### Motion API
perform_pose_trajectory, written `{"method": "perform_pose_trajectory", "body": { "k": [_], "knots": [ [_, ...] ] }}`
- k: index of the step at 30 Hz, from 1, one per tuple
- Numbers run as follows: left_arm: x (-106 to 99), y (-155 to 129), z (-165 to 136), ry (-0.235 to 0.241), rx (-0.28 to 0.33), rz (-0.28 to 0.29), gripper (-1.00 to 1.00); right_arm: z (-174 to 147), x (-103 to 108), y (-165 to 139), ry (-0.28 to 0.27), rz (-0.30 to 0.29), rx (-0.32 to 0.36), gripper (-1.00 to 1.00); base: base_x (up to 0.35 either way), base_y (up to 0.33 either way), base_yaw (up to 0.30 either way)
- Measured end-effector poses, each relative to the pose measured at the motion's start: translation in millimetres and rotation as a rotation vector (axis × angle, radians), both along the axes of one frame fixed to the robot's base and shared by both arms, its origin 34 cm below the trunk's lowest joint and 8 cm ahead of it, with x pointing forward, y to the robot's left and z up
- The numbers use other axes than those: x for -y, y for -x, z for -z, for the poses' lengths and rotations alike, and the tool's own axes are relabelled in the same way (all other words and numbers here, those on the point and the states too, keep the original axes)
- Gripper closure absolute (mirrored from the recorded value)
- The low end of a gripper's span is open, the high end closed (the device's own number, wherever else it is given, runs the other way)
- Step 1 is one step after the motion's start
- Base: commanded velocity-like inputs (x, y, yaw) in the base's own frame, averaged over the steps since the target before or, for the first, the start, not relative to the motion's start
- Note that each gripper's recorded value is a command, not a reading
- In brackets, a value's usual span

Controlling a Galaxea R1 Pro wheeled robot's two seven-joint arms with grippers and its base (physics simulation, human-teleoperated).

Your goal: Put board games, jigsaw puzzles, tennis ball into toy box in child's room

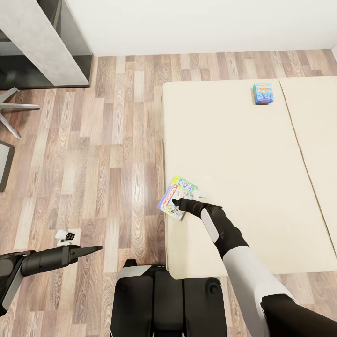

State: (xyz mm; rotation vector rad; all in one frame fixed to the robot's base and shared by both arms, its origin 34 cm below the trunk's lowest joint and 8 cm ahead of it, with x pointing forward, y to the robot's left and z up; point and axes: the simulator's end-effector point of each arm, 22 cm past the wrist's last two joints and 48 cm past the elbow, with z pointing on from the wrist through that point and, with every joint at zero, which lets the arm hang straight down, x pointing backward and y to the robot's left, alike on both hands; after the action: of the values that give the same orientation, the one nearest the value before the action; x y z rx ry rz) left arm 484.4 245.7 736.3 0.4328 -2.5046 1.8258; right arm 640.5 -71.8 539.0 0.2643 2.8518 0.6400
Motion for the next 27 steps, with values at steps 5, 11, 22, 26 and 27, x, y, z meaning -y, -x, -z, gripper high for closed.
{"method": "perform_pose_trajectory", "body": {
  "k": [5, 11, 22, 26, 27],
  "knots": [
    [0.0, -0.1, 0.0, 0.0, 0.0, 0.0, -1.0, 0.0, -0.1, 0.1, 0.0, 0.0, 0.0, -1.0, 0.0, 0.0, 0.0],
    [0.0, 0.2, 0.1, 0.0, -0.001, 0.0, -1.0, 0.0, -0.1, 0.1, 0.0, 0.0, 0.0, -1.0, 0.0, 0.0, 0.0],
    [0.0, 0.0, 0.0, 0.0, 0.0, 0.0, -1.0, -0.1, -0.3, 0.2, -0.001, 0.0, -0.001, -1.0, 0.0, 0.0, 0.0],
    [0.0, 0.1, 0.0, 0.0, 0.0, 0.0, -1.0, -0.1, -0.4, 0.3, -0.002, -0.001, -0.001, -1.0, 0.0, 0.0, 0.0],
    [0.0, 0.1, 0.1, 0.0, 0.0, 0.0, -1.0, -0.1, -0.4, 0.3, -0.002, -0.001, -0.001, -1.0, 0.0, 0.0, 0.0]
  ]
}}
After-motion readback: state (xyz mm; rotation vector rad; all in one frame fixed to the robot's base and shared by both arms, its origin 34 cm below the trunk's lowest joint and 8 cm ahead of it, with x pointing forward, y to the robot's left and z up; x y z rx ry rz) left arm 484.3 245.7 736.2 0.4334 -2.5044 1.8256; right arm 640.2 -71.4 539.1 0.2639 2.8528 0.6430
